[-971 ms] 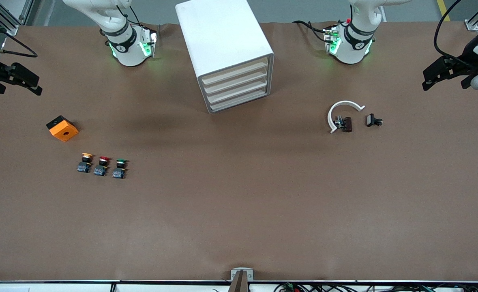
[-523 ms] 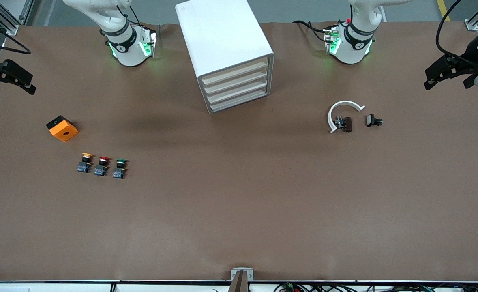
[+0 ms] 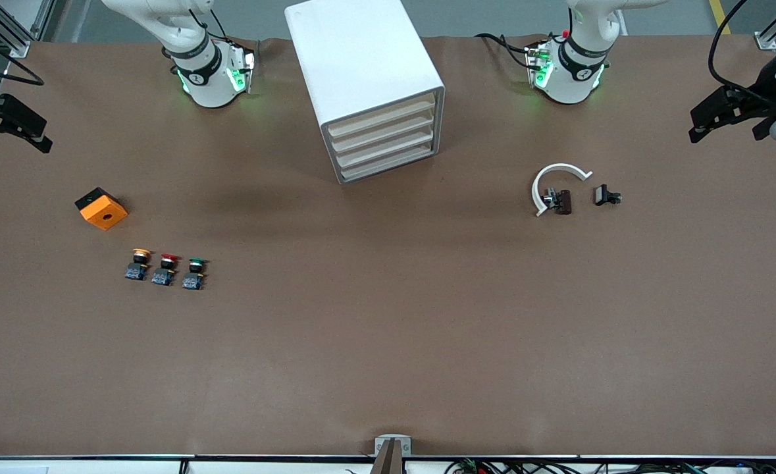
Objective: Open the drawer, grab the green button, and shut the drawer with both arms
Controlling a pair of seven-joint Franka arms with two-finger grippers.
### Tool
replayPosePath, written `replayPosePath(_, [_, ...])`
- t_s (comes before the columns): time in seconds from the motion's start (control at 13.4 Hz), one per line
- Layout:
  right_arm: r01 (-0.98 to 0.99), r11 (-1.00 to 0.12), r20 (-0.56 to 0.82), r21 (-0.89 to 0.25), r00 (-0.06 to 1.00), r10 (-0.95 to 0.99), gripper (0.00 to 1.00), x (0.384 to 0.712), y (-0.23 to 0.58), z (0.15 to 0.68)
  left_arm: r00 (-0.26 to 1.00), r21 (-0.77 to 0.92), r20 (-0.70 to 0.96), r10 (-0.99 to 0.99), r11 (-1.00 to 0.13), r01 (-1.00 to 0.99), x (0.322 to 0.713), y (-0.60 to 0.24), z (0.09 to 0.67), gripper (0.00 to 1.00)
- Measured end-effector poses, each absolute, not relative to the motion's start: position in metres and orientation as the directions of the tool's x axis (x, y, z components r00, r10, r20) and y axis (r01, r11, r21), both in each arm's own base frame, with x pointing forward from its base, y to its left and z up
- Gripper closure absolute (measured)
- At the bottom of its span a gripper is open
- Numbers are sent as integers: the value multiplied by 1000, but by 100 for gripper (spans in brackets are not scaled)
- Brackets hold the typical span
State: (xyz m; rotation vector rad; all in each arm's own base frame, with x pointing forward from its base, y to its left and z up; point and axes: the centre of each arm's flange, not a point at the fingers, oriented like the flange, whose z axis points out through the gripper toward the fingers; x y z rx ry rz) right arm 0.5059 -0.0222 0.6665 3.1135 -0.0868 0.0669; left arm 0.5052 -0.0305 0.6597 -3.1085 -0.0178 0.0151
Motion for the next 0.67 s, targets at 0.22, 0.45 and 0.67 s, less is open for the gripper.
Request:
replayPosePath(0.22, [-56, -998, 43, 25, 998, -55, 0, 506, -22, 666, 1000, -33, -12, 11, -999, 11, 505, -31, 659, 0])
replayPosePath(0.45, [-56, -998, 44, 25, 998, -55, 0, 506, -22, 667, 1000, -33, -15, 9, -999, 9, 505, -32, 658, 0])
replayPosePath(0.67, [-57, -998, 44, 25, 997, -55, 0, 506, -22, 667, 1000, -33, -15, 9, -999, 8, 505, -32, 658, 0])
